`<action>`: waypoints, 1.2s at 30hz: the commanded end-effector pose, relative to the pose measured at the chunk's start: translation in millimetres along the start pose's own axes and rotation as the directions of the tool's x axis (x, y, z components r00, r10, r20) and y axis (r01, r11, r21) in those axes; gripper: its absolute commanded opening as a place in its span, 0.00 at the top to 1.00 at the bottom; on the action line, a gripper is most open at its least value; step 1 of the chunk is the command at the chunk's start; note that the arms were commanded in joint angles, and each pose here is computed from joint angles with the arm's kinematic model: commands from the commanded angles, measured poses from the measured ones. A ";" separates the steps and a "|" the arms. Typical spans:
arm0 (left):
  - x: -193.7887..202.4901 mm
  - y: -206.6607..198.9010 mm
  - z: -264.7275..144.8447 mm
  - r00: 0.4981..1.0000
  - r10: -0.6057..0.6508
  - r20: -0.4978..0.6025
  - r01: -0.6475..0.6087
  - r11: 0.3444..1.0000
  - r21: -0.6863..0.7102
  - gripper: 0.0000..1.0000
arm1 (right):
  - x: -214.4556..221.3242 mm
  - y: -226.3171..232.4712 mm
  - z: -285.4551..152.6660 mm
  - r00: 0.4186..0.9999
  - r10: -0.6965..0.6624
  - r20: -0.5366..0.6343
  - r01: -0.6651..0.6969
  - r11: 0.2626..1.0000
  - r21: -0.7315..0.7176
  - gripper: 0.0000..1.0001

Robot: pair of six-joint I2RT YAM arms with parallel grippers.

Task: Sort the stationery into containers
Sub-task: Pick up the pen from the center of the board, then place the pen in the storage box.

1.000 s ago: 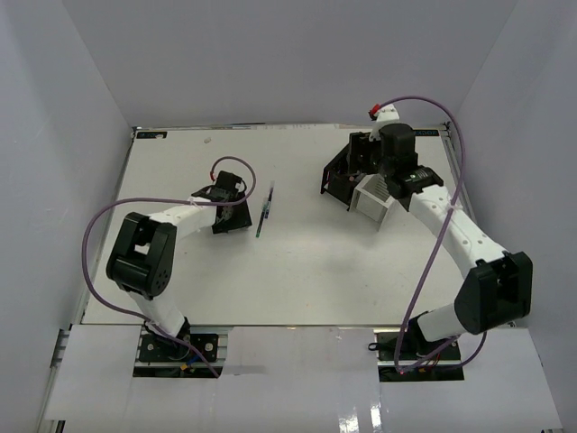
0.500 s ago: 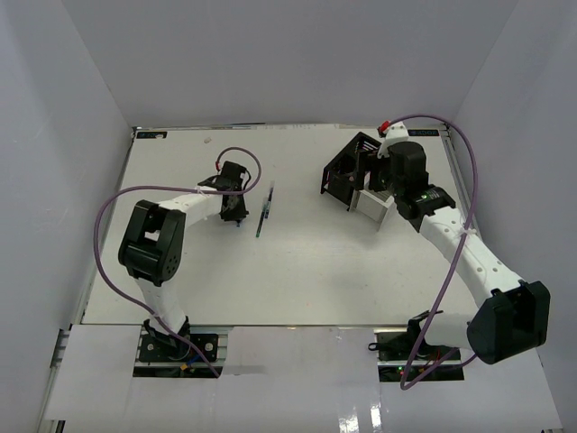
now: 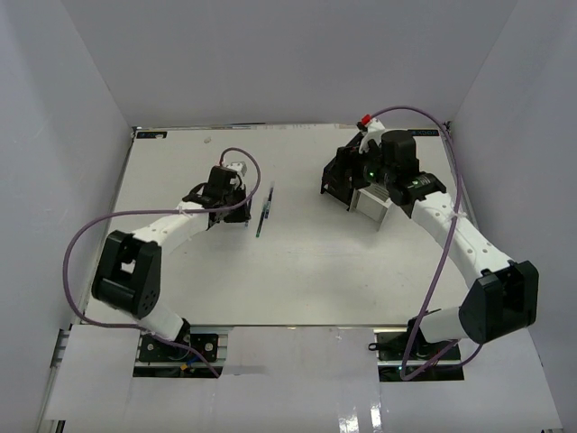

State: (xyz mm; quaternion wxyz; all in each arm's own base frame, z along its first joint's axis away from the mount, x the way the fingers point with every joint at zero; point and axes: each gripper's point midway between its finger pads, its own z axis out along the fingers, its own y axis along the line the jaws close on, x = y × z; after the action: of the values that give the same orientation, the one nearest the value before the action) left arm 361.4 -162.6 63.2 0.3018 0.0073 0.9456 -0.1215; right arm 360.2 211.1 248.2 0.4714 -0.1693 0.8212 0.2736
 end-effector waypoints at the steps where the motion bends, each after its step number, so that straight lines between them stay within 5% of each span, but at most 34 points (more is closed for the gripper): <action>1: -35.3 -55.4 -52.1 0.959 0.171 0.224 -0.230 0.936 0.267 1.00 | -12.2 46.6 3.4 0.997 0.069 -0.035 -0.075 0.975 -0.208 0.12; 5: -26.5 -91.7 -86.4 0.871 0.331 0.362 -0.465 0.794 0.392 1.00 | -10.0 77.6 13.0 0.987 0.123 -0.101 -0.149 0.937 -0.316 0.12; 10: -9.4 -125.9 -108.3 0.782 0.436 0.445 -0.615 0.659 0.434 1.00 | -3.2 98.2 31.5 0.974 0.134 -0.181 -0.192 0.914 -0.357 0.12; 20: -24.7 -143.4 -131.5 0.717 0.438 0.543 -0.677 0.622 0.393 1.00 | 10.2 109.6 43.7 0.957 0.137 -0.255 -0.227 0.901 -0.369 0.19; 26: -28.6 -146.2 -130.1 0.718 0.428 0.550 -0.674 0.624 0.395 1.00 | 11.5 112.8 40.2 0.958 0.124 -0.257 -0.218 0.899 -0.381 0.35; 30: -28.8 -149.5 -130.6 0.717 0.423 0.554 -0.676 0.616 0.405 0.99 | 11.2 112.2 40.2 0.960 0.121 -0.252 -0.213 0.901 -0.379 0.59; 33: -28.8 -146.9 -128.5 0.718 0.425 0.551 -0.673 0.626 0.394 0.94 | 9.2 112.1 39.6 0.963 0.116 -0.242 -0.203 0.904 -0.376 0.77; 36: -27.2 -143.5 -124.8 0.730 0.421 0.539 -0.659 0.644 0.389 0.79 | 4.6 108.3 36.8 0.971 0.105 -0.216 -0.179 0.917 -0.357 0.88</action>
State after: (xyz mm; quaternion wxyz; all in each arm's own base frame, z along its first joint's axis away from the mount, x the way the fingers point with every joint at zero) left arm 299.4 -269.1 192.6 0.4710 0.3595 0.7523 -0.2880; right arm 317.7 323.8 235.8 0.2809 -0.2073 0.8205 0.4528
